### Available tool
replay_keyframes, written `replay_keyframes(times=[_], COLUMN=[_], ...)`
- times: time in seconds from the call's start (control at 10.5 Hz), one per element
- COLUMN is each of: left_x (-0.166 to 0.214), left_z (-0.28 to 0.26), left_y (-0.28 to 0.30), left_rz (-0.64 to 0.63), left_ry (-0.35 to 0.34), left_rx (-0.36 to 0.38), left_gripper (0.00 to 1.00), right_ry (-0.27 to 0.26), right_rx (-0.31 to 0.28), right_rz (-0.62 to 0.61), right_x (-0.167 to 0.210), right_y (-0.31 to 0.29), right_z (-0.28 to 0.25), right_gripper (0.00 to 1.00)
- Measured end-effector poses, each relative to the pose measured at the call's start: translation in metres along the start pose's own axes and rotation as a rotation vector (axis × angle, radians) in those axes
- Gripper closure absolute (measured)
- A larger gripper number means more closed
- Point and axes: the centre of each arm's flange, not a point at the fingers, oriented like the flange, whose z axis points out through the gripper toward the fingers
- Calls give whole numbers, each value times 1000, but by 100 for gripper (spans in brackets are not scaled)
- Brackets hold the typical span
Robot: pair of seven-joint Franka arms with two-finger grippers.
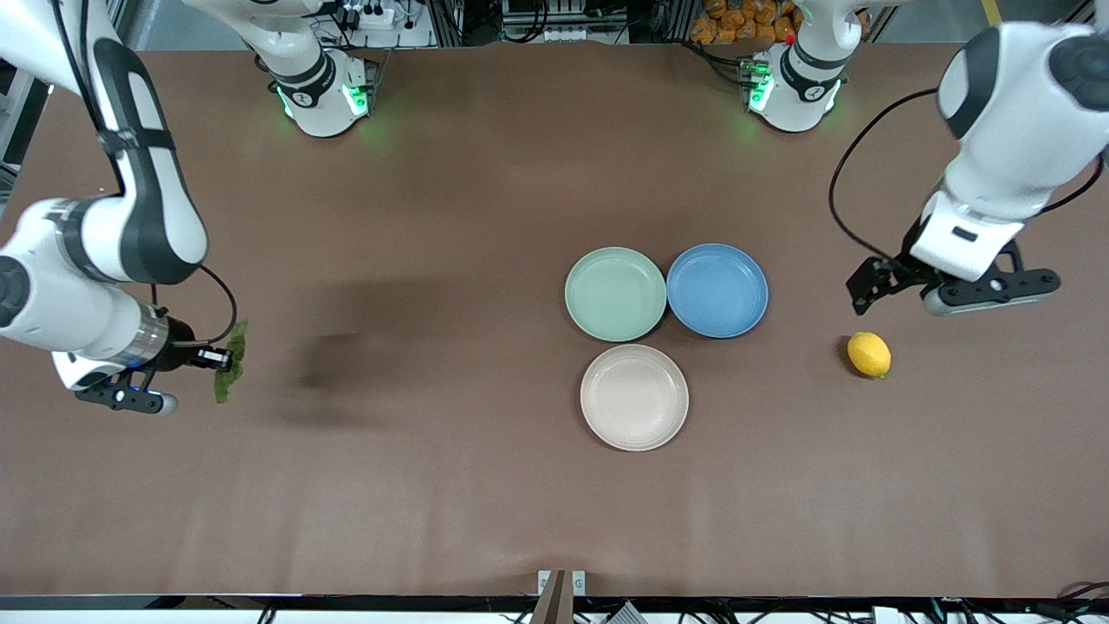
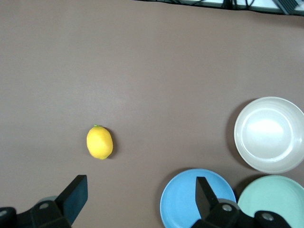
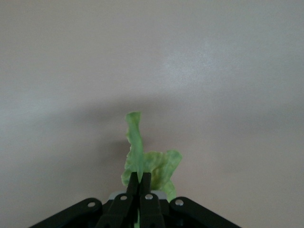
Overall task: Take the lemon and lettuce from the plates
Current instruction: 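Set the lemon on the table while the right gripper carries lettuce away, then release the lettuce on the table and withdraw both grippers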
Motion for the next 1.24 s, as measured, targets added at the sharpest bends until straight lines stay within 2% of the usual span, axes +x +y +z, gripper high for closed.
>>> replay_keyframes(times=[0.19, 0.38, 0.57, 0.67, 0.76, 1.05, 1.14, 1.24], left_x=[0, -5, -9, -8, -8, -8, -8, -8], left_z=[-39, -68, -85, -92, -98, -108, -109, -109], left_y=[-14, -20, -15, -15, -16, -19, -19, -19], left_rz=[49, 92, 106, 108, 106, 101, 102, 102], left_ry=[-79, -148, -160, -153, -144, -127, -125, -125], left_rx=[0, -18, -21, -23, -24, -22, -20, -19], left_gripper=[0, 0, 0, 0, 0, 0, 0, 0], right_ry=[11, 11, 16, 32, 52, 40, 44, 44], right_rx=[1, 2, 3, 6, 9, 3, 0, -2], right_rz=[1, 5, 6, 6, 7, 5, 5, 6], right_x=[-16, -17, -15, -12, -7, -13, -22, -32], right_y=[4, 6, 7, 6, 6, 6, 7, 9], right_z=[51, 72, 73, 64, 48, -60, -105, -143], right_gripper=[97, 96, 72, 63, 47, 7, 0, 0])
